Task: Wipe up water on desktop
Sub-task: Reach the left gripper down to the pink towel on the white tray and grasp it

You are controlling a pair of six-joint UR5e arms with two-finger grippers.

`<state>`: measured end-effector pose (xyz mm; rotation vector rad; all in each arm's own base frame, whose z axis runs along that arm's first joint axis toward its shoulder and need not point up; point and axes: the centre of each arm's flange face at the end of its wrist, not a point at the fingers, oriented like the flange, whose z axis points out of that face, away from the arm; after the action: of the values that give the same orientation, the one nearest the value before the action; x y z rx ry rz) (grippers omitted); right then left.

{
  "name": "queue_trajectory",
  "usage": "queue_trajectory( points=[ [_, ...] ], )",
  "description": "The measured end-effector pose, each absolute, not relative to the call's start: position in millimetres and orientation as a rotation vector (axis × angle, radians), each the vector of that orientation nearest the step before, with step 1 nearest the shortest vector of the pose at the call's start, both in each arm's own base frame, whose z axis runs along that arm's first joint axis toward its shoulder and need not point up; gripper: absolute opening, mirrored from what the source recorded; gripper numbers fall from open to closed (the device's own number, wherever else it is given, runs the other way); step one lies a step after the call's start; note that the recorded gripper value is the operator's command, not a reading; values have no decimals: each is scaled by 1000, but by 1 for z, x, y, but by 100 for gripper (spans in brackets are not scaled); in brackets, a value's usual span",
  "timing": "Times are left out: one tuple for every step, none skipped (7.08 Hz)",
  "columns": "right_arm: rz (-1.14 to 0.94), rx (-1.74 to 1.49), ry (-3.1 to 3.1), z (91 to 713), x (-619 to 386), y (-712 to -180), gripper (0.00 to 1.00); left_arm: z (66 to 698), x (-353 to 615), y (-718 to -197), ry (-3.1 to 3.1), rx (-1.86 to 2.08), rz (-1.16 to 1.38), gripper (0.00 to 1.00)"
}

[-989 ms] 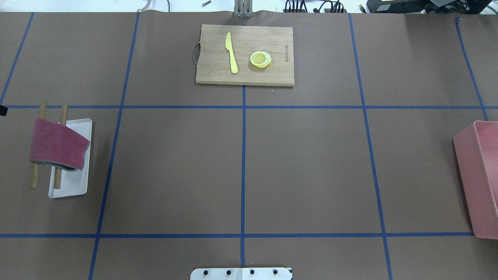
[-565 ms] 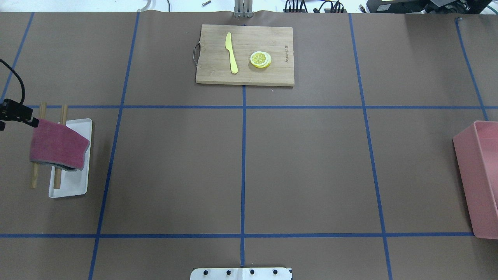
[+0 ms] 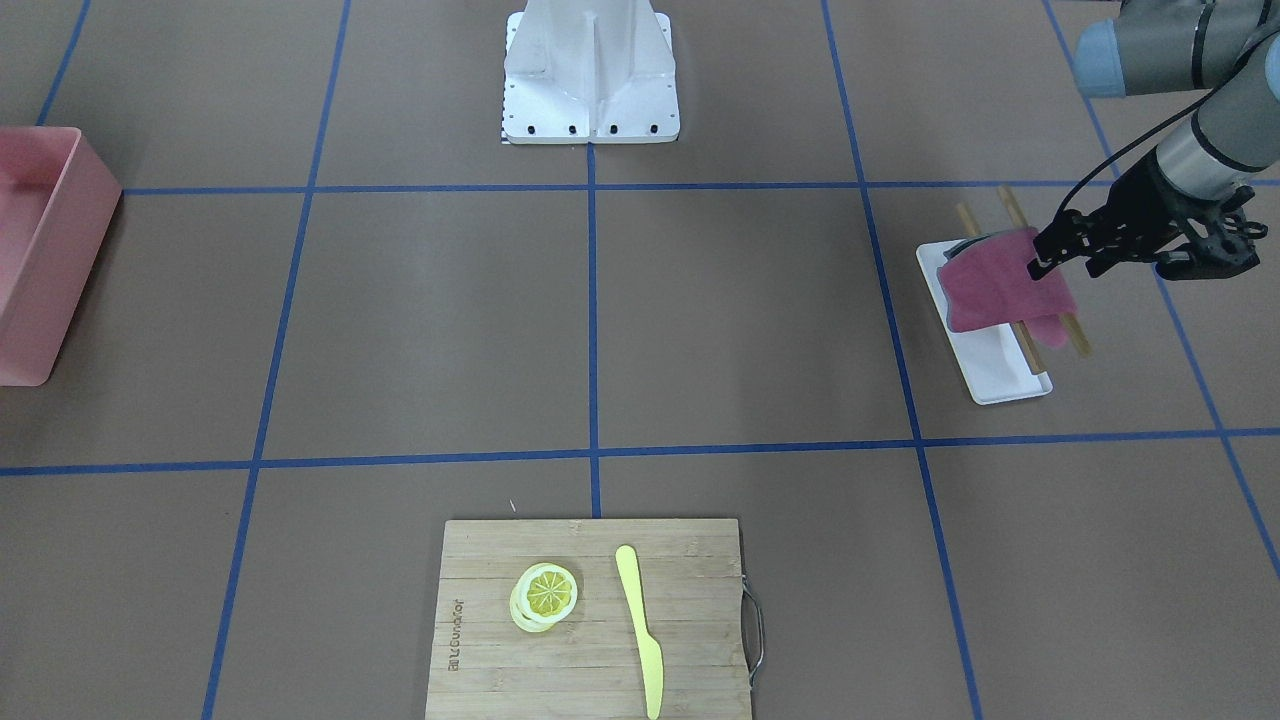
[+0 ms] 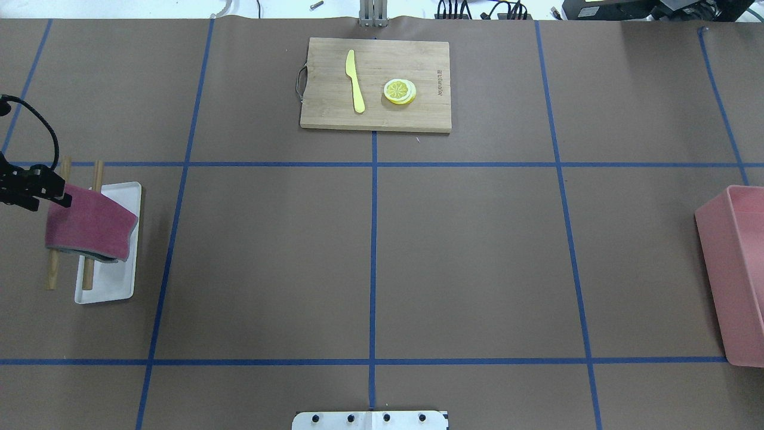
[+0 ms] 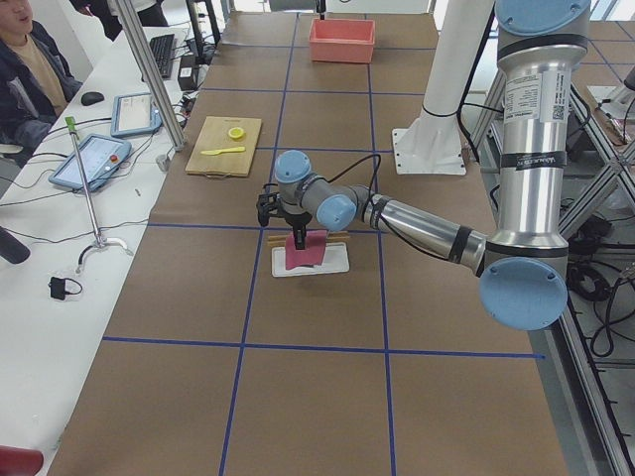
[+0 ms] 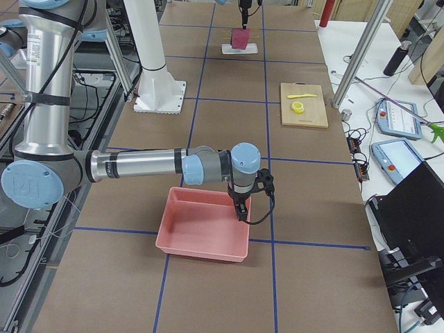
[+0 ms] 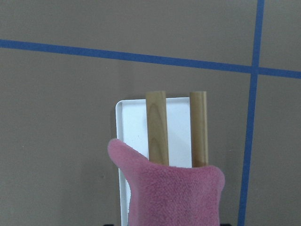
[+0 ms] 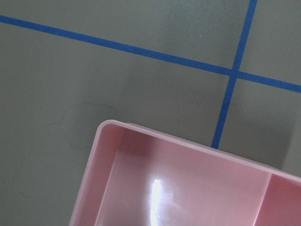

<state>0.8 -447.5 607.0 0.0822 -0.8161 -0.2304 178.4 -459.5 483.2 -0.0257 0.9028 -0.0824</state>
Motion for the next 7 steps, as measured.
queue_trajectory(
  points=[
    [-231, 81, -816, 608, 1, -447, 100, 484, 179, -460, 902, -28, -83, 61],
    [-230, 79, -816, 609, 1, -446, 100, 484, 179, -459, 902, -29, -83, 56],
    [-230, 77, -816, 610, 1, -445, 100, 484, 179, -459, 902, -29, -83, 55],
    [-230, 76, -816, 610, 1, -444, 100, 484, 180, -459, 902, -29, -83, 56],
    [-229, 76, -816, 610, 1, -444, 100, 484, 180, -459, 902, -30, -83, 56],
    [-229, 76, -816, 610, 1, -444, 100, 484, 180, -459, 903, -30, -83, 56],
    [-229, 76, -816, 610, 1, -444, 100, 484, 180, -459, 903, -30, -83, 56]
  ],
)
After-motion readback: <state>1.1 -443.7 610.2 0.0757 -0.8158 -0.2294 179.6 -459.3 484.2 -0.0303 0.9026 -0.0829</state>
